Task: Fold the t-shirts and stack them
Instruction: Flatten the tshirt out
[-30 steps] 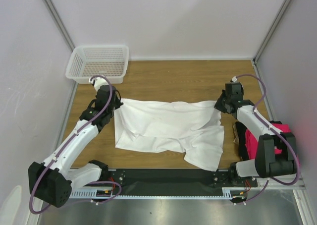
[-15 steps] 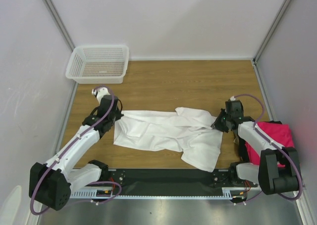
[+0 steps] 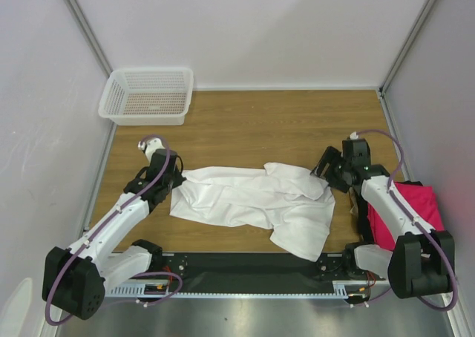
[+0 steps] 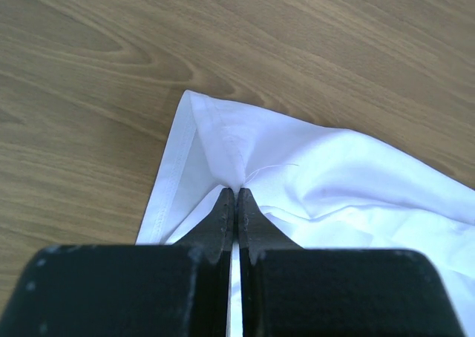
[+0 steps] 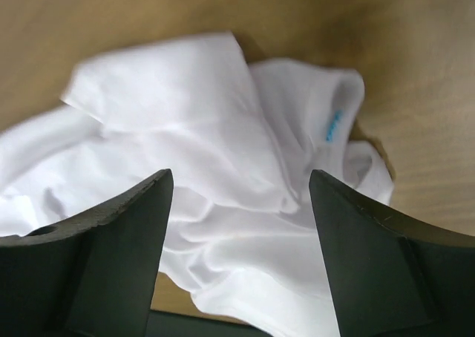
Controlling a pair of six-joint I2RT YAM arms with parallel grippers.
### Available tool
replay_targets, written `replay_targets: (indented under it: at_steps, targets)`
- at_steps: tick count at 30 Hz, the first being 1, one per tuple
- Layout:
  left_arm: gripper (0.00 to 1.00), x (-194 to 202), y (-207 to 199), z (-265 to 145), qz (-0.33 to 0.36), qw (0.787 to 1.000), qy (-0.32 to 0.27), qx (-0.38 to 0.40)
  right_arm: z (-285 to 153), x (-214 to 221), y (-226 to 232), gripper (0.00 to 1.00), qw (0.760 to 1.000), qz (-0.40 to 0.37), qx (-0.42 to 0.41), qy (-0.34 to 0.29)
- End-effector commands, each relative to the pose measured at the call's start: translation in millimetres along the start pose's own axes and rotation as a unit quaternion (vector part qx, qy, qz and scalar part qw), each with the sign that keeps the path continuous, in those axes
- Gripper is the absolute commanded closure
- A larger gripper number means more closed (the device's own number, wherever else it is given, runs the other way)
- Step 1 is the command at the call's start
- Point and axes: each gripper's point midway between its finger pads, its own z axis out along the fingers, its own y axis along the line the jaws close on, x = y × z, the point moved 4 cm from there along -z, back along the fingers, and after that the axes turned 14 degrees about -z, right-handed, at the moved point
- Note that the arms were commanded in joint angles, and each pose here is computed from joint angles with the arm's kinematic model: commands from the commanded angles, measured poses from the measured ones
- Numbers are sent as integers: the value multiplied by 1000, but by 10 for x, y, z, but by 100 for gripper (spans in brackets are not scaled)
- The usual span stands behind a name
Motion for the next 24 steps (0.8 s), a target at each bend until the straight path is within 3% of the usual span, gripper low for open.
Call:
replay_targets:
  at_steps: [1,6,9,24]
  targets:
    - [100,-63,-75,-7,-8,1000,-12,24,-75,-445,41,20,997,-27,13,-72]
    - [100,-72,-99,-14,-8,999,-14,33,123,-611,110,21,994,-70,-7,-80]
    - [100,-75,-100,-16,-7,999,-14,33,304,-624,125,22,995,-87,-15,-54]
    - [99,-78,-150,68,-5,999,-12,29,574,-523,182,36,996,-84,-42,-14]
